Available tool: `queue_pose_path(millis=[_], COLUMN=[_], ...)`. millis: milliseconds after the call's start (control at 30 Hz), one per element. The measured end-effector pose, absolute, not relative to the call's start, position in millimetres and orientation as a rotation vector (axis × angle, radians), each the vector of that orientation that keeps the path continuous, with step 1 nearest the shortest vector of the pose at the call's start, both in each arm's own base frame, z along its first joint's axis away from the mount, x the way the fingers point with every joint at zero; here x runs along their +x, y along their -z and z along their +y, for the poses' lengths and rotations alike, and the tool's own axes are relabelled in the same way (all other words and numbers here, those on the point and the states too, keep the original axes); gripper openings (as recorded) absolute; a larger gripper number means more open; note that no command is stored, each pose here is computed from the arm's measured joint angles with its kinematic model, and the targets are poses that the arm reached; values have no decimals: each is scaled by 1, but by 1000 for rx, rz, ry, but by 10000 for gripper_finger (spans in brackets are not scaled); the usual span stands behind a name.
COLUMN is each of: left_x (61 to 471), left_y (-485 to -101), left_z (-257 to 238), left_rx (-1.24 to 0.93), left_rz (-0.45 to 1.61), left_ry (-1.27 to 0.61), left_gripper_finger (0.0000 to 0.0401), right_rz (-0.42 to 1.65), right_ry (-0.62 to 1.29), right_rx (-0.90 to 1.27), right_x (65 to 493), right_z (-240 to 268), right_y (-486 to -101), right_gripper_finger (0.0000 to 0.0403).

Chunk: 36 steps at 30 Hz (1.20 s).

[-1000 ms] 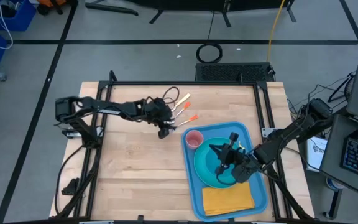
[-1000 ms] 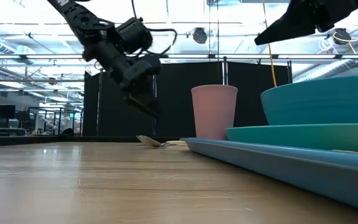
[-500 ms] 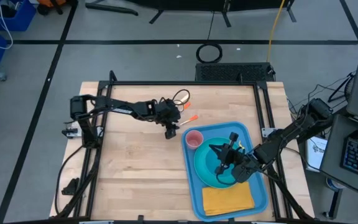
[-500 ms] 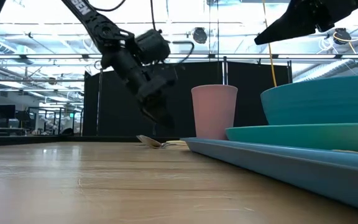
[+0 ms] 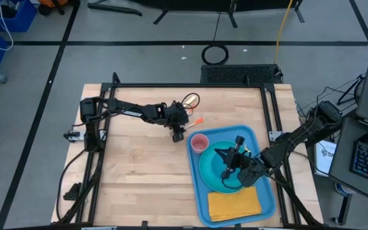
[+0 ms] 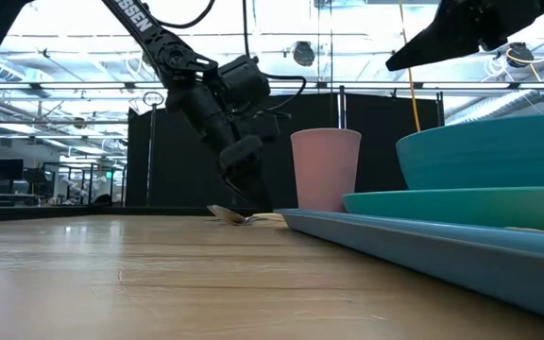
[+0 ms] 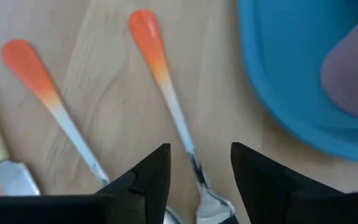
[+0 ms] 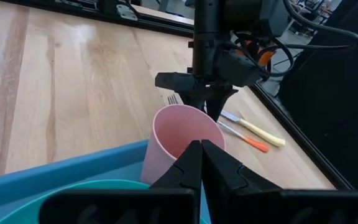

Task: Set up tray
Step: Put the orange fork on top of the yellow table napkin on the blue tray

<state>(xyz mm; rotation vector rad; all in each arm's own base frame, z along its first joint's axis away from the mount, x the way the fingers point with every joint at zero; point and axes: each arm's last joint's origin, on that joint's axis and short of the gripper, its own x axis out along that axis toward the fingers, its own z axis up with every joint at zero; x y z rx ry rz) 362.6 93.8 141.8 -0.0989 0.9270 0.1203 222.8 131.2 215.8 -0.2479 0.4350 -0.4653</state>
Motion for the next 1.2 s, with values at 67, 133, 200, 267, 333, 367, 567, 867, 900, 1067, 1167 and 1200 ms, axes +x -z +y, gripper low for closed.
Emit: queue_pose_path(millis=[67, 133, 200, 267, 333, 367, 567, 867, 900, 1067, 1167, 1200], left_x=[362, 361, 362, 362, 362, 362, 365, 365, 365, 364, 364, 364], left_y=[-141, -141, -141, -141, -142, -142, -126, -123, -123, -123, -123, -123], left_z=[94, 95, 95, 95, 95, 95, 96, 98, 98, 98, 98, 98], left_rx=[-93, -92, -92, -91, -91, -90, -95, -103, -102, -106, -106, -105], left_rz=[939, 941, 938, 936, 933, 931, 964, 972, 971, 971, 970, 969], left_ry=[-137, -138, -137, -137, -137, -137, -128, -137, -137, -138, -138, -136], left_gripper_finger=[170, 170, 170, 170, 170, 170, 170, 169, 167, 126, 87, 73], right_rz=[434, 435, 434, 434, 434, 434, 431, 434, 434, 438, 437, 438], right_ry=[465, 465, 465, 465, 465, 465, 465, 460, 460, 461, 461, 461], right_rx=[-246, -247, -246, -246, -246, -246, -242, -241, -241, -246, -245, -246], right_x=[223, 223, 223, 223, 223, 223, 223, 223, 223, 222, 222, 222], right_z=[131, 131, 131, 131, 131, 131, 131, 131, 131, 131, 131, 131], right_y=[-216, -216, -216, -216, -216, -216, -216, -216, -216, -214, -214, -214], right_gripper_finger=[0, 0, 0, 0, 0, 0, 0, 0, 0, 0, 0, 0])
